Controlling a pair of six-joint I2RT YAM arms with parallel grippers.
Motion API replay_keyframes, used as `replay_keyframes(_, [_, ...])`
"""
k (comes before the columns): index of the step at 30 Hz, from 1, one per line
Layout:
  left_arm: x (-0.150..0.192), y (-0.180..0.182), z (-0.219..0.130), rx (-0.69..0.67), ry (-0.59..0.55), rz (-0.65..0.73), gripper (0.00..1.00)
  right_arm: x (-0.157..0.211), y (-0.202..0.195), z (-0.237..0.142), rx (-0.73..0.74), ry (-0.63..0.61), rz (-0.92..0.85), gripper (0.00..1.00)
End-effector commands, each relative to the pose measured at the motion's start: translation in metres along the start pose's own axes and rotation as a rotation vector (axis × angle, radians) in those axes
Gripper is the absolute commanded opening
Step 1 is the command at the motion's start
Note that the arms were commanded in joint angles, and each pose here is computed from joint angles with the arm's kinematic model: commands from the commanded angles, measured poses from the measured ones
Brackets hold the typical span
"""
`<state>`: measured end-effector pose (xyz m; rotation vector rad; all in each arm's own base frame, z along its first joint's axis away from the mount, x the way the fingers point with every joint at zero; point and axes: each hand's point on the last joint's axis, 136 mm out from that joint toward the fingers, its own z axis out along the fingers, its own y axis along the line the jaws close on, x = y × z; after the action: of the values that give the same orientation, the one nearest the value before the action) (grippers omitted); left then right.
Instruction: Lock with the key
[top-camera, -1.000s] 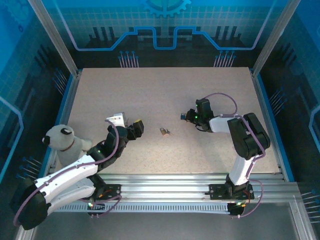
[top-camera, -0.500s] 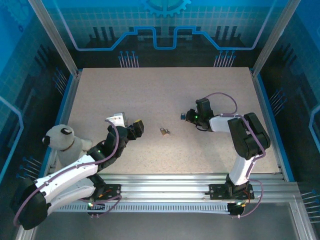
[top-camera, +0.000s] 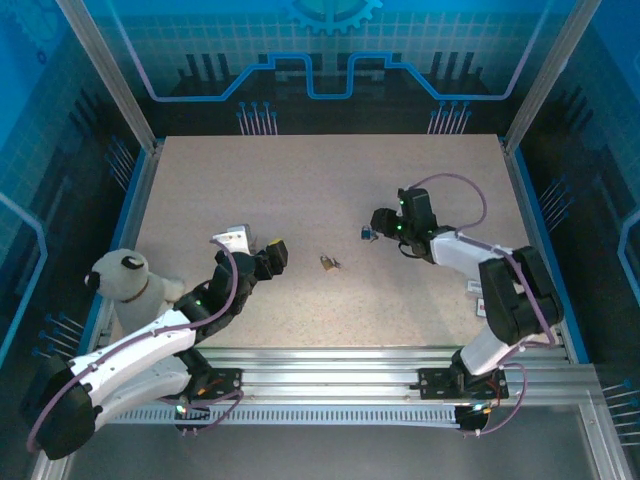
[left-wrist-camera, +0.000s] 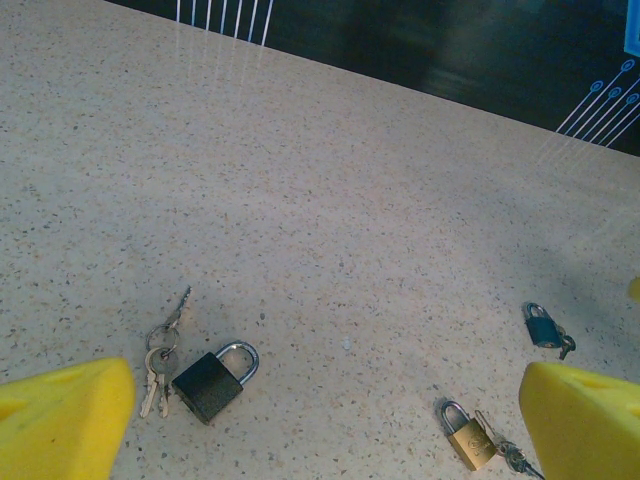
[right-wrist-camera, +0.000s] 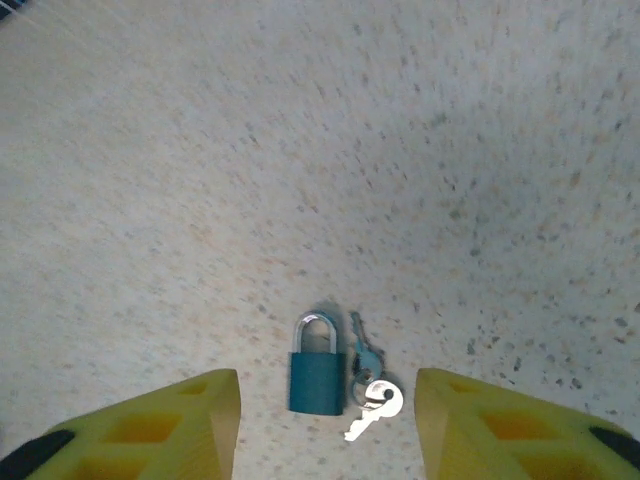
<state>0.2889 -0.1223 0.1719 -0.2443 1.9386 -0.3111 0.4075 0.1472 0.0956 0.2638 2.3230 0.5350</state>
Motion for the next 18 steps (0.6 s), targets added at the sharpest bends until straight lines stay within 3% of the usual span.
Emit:
replay_keyframes(1, [-0.002,0.004,0.000,-0.020,-0.027,-0.018,0.99,-0.021,0.014,-0.025,0.000,-0.060,-0.084,0.62])
replay_keyframes(8, [-0.006,0.011,0.000,-0.057,-0.052,0.004,0.99,-0.040,0.023,-0.066,-0.006,-0.131,-0.142,1.00])
replay_keyframes(18, [-0.013,0.025,-0.004,-0.135,-0.082,-0.009,0.99,-0.054,0.024,-0.111,0.004,-0.228,-0.275,1.00])
